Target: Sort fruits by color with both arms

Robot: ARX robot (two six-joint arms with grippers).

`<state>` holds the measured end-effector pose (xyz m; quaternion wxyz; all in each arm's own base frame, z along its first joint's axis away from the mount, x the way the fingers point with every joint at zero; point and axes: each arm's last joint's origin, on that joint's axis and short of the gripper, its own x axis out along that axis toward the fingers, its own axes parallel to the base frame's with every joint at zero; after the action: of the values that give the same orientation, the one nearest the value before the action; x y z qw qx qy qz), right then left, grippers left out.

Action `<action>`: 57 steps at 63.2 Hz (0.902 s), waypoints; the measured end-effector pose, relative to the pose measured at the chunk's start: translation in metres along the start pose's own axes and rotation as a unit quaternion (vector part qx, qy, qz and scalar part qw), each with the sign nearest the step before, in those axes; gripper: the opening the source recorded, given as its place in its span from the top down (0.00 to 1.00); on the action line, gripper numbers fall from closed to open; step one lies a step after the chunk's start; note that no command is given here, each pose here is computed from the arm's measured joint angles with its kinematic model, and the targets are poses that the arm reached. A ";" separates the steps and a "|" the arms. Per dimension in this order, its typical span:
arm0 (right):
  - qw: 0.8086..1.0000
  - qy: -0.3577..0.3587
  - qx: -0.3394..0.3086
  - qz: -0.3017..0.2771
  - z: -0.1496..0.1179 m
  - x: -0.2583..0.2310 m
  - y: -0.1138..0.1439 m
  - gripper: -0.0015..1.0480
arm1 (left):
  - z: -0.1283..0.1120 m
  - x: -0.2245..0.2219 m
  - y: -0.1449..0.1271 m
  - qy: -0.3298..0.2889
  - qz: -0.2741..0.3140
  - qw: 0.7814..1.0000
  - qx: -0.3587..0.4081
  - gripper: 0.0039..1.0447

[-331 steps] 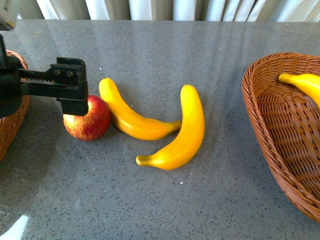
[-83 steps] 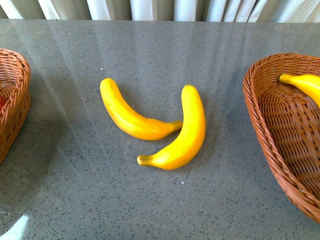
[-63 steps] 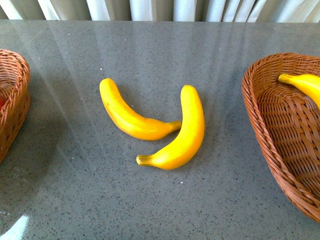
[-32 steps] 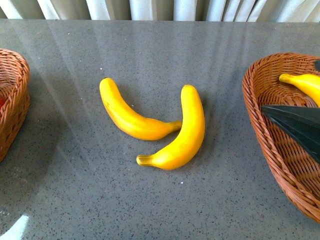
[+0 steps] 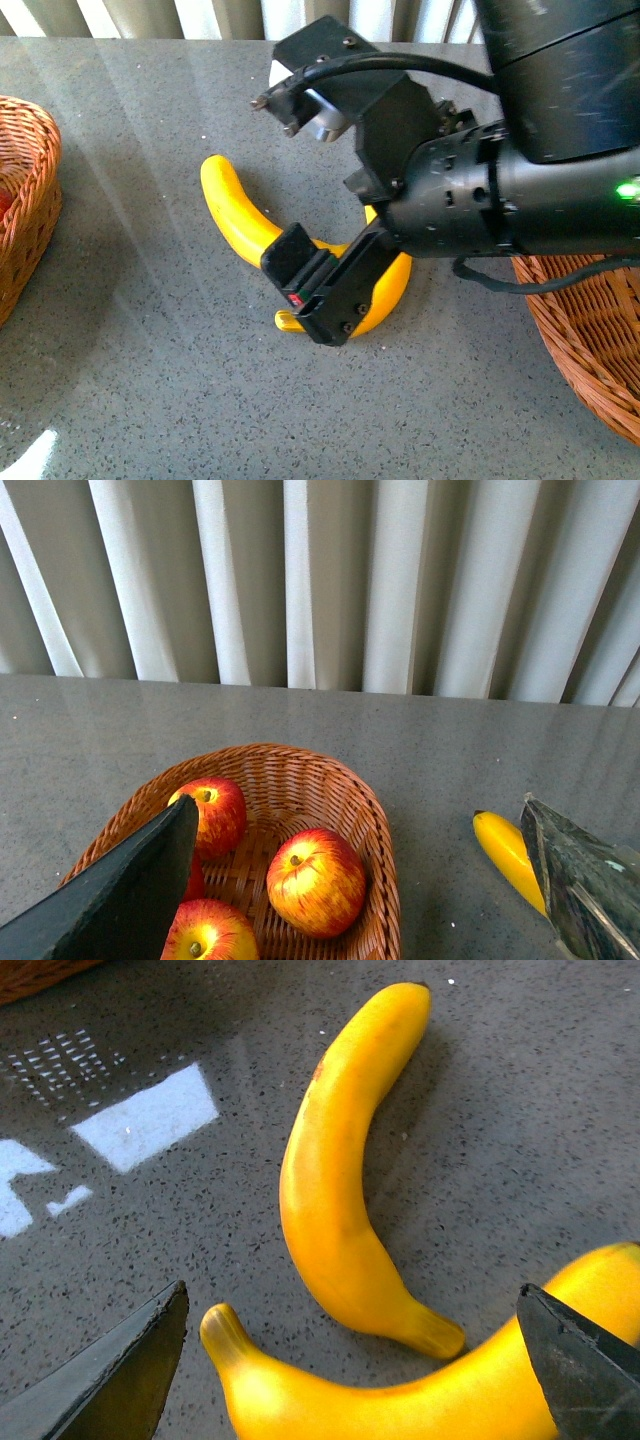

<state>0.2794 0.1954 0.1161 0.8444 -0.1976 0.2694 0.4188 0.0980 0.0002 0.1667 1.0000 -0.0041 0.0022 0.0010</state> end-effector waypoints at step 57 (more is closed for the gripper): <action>0.999 0.050 -0.004 0.011 0.007 0.090 0.003 0.09 | 0.000 0.000 0.000 0.000 0.000 1.000 0.000 0.09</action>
<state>0.3241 0.2555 0.0653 0.8245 -0.2183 0.3115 0.4190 0.0980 0.0002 0.1667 1.0000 -0.0041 0.0022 0.0010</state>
